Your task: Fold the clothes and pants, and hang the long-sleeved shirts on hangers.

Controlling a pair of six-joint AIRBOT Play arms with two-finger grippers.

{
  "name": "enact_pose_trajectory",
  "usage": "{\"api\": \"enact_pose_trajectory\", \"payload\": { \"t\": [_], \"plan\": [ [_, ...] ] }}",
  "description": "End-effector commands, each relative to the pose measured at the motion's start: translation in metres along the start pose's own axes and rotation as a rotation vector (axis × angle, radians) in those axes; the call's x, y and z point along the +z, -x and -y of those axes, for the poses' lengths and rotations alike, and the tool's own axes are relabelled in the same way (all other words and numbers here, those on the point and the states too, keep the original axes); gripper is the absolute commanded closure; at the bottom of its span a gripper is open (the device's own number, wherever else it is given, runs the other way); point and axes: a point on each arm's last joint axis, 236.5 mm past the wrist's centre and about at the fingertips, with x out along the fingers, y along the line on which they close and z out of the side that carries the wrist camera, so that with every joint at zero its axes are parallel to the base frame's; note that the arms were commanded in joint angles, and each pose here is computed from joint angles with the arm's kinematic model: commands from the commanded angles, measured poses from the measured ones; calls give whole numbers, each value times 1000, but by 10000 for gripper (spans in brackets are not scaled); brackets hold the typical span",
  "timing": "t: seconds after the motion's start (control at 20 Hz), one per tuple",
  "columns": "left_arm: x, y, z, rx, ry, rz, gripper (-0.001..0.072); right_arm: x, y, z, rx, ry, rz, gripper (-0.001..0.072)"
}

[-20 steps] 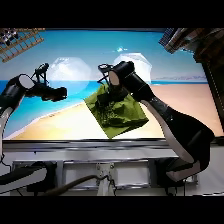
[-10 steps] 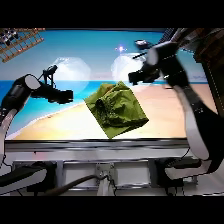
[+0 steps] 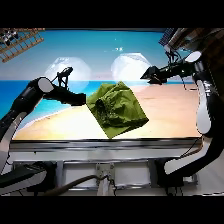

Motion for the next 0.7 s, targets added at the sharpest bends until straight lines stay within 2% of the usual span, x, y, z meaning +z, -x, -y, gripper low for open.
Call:
{"api": "enact_pose_trajectory", "payload": {
  "t": [0.0,0.35,0.65],
  "plan": [
    [0,-1,5,-12,-15,1,700,-6,-26,18,128,-56,-54,7],
    [-1,-1,5,-12,-14,0,700,-21,-60,39,147,-93,-134,7],
    [-1,-1,6,-12,-15,-1,700,-43,-86,32,174,-111,-216,7]
  ]
}}
